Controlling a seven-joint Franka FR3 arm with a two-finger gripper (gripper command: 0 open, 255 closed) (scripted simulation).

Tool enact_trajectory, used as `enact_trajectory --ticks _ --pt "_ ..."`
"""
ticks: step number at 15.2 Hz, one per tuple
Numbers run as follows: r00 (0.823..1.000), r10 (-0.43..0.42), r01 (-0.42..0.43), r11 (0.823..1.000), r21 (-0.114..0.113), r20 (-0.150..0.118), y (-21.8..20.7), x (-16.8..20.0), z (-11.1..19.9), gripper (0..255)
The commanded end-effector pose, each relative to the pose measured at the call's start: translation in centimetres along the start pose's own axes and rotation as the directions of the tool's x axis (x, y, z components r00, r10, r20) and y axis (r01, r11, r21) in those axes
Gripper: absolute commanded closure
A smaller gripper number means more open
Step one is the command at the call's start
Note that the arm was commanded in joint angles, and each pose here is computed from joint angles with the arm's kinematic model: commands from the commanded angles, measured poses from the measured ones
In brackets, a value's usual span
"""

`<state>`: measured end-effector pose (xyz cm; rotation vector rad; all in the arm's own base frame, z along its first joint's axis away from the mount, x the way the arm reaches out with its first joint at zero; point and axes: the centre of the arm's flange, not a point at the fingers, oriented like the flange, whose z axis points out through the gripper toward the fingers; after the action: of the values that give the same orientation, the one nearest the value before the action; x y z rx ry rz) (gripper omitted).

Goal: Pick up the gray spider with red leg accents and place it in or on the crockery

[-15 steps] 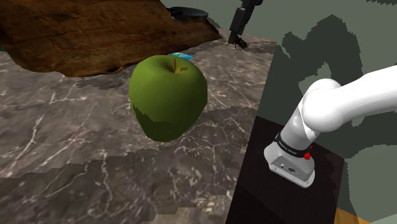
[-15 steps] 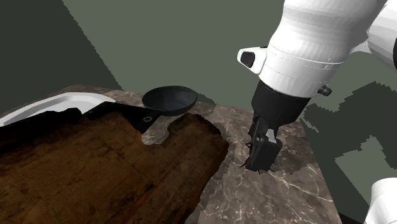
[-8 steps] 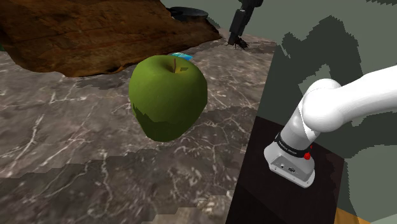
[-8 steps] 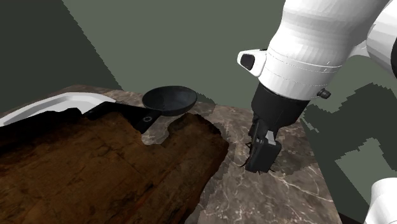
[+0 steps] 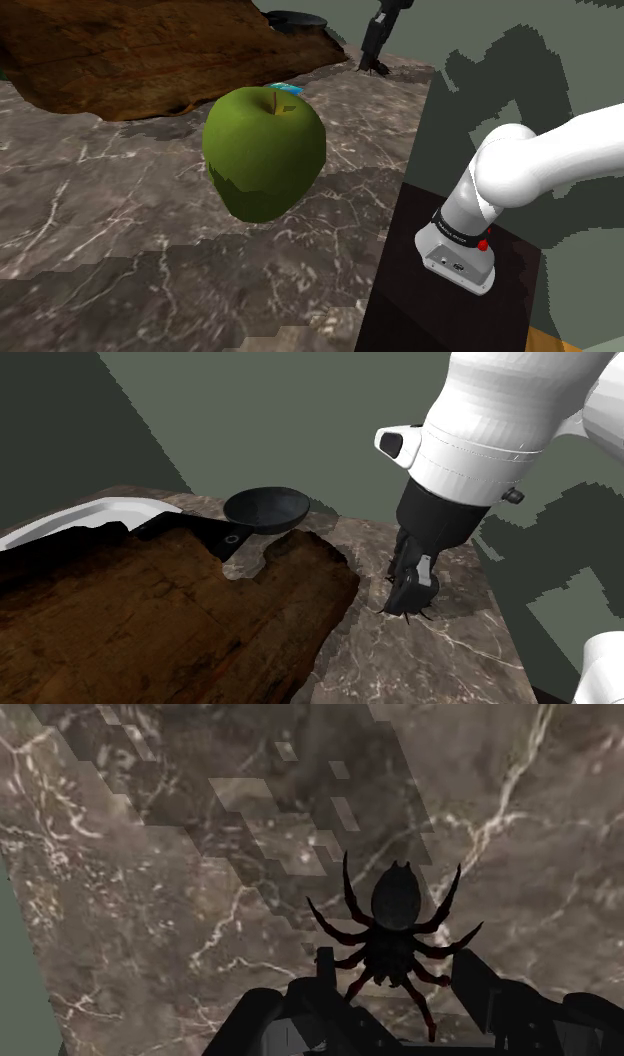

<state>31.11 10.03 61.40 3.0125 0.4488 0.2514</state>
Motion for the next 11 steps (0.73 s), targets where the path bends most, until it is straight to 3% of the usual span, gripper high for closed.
enact_trajectory --ticks 1,11 --pt "1.0 0.001 -0.001 1.0 0.001 0.011 0.1 0.0 0.4 255" --pt "1.0 0.001 -0.001 1.0 0.001 0.01 0.6 0.7 -4.3 255"
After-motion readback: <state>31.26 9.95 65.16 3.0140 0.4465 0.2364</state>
